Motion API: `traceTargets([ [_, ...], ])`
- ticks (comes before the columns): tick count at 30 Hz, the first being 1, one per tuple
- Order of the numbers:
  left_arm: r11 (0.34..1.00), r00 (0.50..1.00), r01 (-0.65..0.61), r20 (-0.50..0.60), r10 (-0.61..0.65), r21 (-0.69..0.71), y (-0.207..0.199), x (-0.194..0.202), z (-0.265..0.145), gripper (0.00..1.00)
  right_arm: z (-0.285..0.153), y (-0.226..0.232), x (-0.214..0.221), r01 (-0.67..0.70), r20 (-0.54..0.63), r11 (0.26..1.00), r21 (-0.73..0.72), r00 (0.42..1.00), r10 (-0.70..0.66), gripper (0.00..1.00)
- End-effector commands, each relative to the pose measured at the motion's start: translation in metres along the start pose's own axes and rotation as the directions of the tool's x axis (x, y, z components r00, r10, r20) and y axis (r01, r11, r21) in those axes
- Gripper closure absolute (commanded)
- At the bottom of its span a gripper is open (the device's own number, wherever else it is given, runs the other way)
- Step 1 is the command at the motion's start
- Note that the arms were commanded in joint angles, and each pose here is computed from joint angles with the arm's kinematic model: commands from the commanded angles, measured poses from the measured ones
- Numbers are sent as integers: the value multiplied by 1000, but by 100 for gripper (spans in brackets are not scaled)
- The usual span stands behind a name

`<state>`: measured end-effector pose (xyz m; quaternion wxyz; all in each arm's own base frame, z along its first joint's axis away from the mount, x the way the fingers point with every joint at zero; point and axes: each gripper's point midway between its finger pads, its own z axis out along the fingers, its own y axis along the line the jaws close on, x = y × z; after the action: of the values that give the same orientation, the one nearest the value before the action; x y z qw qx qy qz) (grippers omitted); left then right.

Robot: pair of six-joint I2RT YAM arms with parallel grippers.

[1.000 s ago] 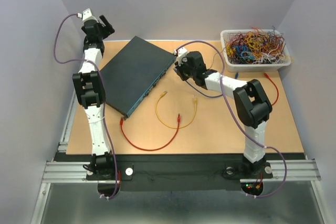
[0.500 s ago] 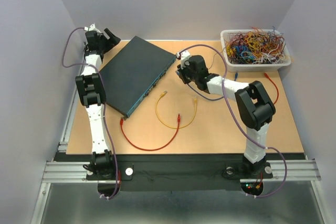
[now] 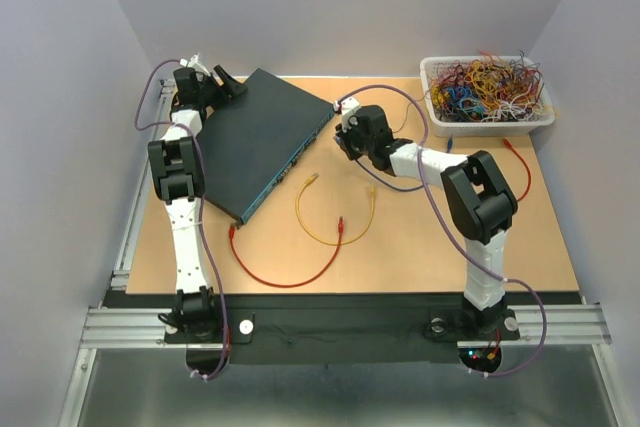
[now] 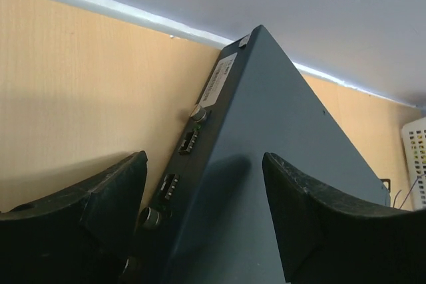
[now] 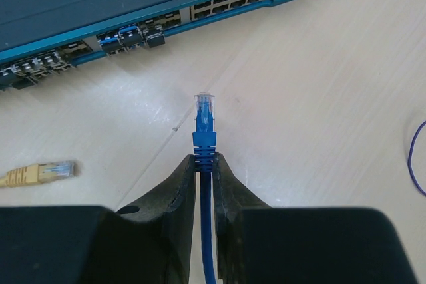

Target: Insert the plug into the switch port

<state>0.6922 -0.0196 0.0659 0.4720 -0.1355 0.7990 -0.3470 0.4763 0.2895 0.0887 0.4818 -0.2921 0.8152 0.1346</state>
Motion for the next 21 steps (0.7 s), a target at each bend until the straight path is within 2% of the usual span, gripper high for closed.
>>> traceTargets([
  [1,990,994,-12,-103,27,140,-44,22,-4,21,12,-5,-22,39,34,999,21,999,-40,100],
  [9,971,985,-22,-161,61,239,-61,36,3,23,37,-9,-36,74,24,997,15,997,-74,100],
  [12,965,981,-64,-163,108,254,-74,39,4,23,43,-11,-31,81,0,996,22,997,-81,100],
  [15,960,970,-104,-185,155,260,-88,53,10,20,43,-10,-24,82,-17,996,22,996,-82,99],
  [21,956,958,-81,-242,153,282,-102,74,11,21,29,-12,-14,65,-40,997,43,997,-63,100],
])
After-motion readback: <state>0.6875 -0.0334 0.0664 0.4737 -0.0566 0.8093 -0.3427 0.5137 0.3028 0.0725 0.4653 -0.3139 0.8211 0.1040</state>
